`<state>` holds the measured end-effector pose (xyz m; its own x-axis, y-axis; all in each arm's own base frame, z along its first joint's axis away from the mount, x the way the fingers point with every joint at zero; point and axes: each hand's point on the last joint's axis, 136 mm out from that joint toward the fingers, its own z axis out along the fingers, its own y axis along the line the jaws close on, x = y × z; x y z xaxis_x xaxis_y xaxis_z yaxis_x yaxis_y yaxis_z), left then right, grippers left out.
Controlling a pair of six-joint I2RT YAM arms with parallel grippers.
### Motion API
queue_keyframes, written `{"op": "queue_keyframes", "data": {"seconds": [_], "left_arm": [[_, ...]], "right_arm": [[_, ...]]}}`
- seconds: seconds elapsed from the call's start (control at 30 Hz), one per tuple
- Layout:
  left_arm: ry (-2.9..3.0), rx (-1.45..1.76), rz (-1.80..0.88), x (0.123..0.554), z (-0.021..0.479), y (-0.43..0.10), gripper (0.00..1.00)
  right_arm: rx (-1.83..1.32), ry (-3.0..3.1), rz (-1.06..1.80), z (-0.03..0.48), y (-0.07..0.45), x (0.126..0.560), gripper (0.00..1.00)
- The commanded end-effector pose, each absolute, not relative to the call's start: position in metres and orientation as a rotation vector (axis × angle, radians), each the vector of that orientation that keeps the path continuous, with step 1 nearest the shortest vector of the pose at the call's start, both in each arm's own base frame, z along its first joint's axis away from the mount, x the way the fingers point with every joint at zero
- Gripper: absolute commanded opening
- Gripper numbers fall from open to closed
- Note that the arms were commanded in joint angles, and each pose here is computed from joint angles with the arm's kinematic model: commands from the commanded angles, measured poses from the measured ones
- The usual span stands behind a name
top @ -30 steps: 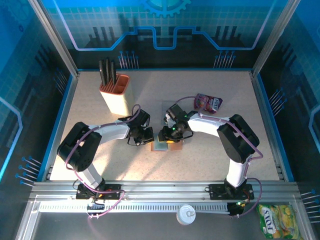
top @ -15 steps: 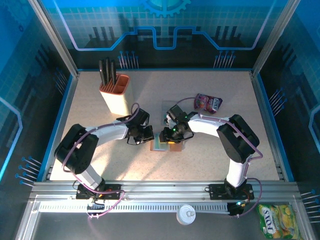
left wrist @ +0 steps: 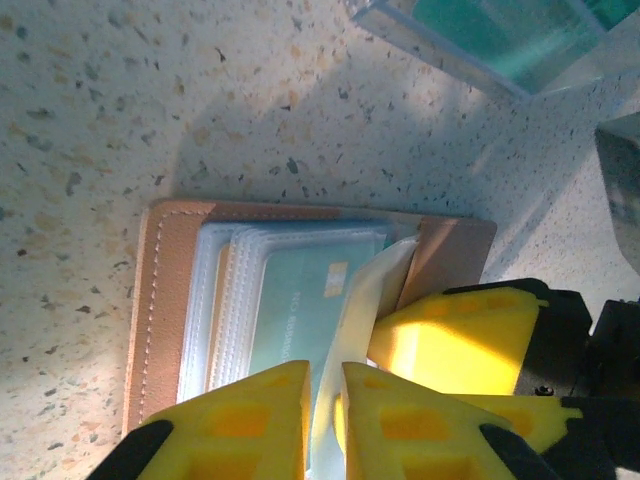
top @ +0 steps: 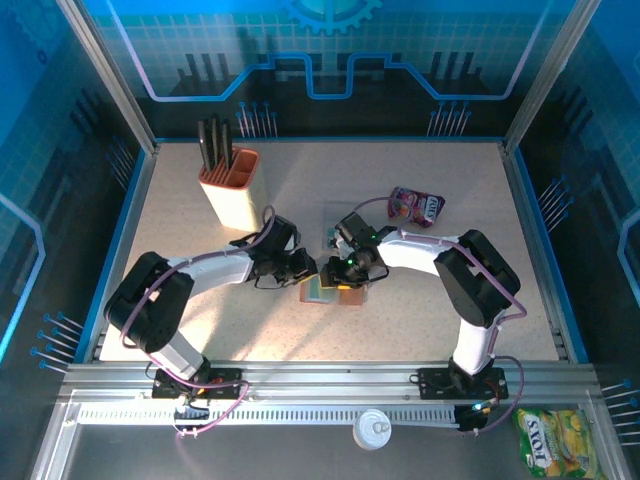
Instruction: Take the credit cards out of the card holder
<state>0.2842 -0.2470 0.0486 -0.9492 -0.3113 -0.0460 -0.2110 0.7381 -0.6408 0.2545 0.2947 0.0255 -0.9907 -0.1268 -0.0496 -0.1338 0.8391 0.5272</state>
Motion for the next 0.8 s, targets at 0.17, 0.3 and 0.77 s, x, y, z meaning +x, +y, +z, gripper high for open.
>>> {"op": "queue_keyframes", "data": {"seconds": [0.17,0.3,0.77], "left_arm": [[2.839,-0.465,-1.046,0.275,0.037,-0.253,0.16],[2.839,-0.472,-1.062,0.275,0.036,-0.255,0.16],[2.83,-0.49,-1.139,0.273,0.034,-0.261,0.12]], "right_arm": [[-0.207,3.014,0.866,0.025,0.29,0.248,0.44],[-0.205,3.011,0.876,0.025,0.291,0.248,0.44],[-0.195,3.003,0.898,0.029,0.292,0.248,0.44]]}}
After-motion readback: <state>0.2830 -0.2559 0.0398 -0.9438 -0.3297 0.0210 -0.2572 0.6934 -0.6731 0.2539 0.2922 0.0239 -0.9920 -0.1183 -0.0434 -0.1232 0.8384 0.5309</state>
